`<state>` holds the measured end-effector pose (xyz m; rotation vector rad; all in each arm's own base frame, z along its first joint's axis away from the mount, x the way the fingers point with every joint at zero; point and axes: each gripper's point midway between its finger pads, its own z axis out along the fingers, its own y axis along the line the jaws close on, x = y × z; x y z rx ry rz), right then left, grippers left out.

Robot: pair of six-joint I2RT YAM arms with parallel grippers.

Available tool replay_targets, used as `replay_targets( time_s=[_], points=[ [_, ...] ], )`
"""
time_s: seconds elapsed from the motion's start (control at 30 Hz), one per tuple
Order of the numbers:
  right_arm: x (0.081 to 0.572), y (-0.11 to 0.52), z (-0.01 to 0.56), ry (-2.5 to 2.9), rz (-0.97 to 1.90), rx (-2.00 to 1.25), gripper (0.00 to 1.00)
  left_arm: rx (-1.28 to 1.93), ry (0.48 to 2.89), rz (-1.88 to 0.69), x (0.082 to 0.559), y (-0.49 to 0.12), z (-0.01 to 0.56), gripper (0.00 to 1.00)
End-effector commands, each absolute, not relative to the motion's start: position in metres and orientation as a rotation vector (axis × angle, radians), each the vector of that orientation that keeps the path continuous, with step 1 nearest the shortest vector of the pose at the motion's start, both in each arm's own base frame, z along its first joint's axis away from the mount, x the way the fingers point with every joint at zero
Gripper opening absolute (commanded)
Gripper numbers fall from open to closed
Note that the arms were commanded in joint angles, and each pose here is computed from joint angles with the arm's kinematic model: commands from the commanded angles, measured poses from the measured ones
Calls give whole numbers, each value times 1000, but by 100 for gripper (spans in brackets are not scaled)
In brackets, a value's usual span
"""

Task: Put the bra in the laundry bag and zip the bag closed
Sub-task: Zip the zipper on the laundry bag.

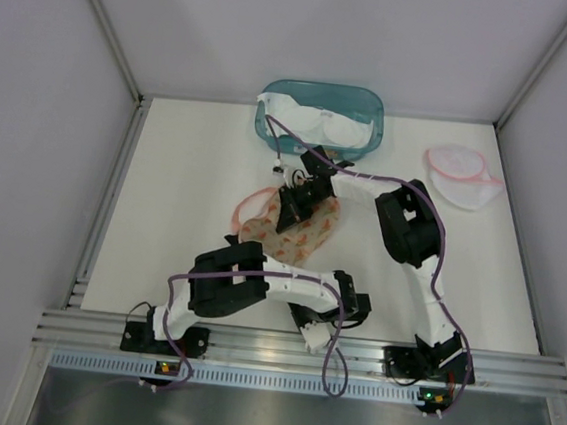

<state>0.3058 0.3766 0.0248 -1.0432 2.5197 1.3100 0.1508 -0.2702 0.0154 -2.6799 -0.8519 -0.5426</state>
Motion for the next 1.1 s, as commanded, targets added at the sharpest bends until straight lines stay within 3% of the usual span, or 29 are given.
replay_targets(
  time_s=[0.0, 0.1, 0.2, 0.23, 0.37, 0.57, 0.8, 1.07],
  points=[
    [311, 354, -18, 2645, 1111, -1062, 0, -2736, -834, -495, 136, -277, 24, 0],
    [313, 356, -10, 2626, 1119, -1065, 5, -2737, -849, -499, 136, -279, 24, 0],
    [314, 356, 14, 2591, 1156, -1039, 26, -2739, -886, -488, 137, -282, 23, 0],
    [315, 357, 33, 2562, 1172, -1022, 39, -2739, -900, -480, 136, -283, 23, 0],
    [314, 347, 88, 2498, 1232, -935, 62, -2739, -940, -464, 138, -286, 24, 0],
    [314, 292, 124, 2539, 1251, -746, 66, -2741, -992, -445, 143, -292, 24, 0],
    [273, 241, 101, 2714, 1337, -551, 66, -2774, -1057, -407, 148, -304, 29, 0],
    [234, 246, 58, 2778, 1529, -405, 70, -2816, -1111, -392, 157, -318, 36, 0]
  ],
)
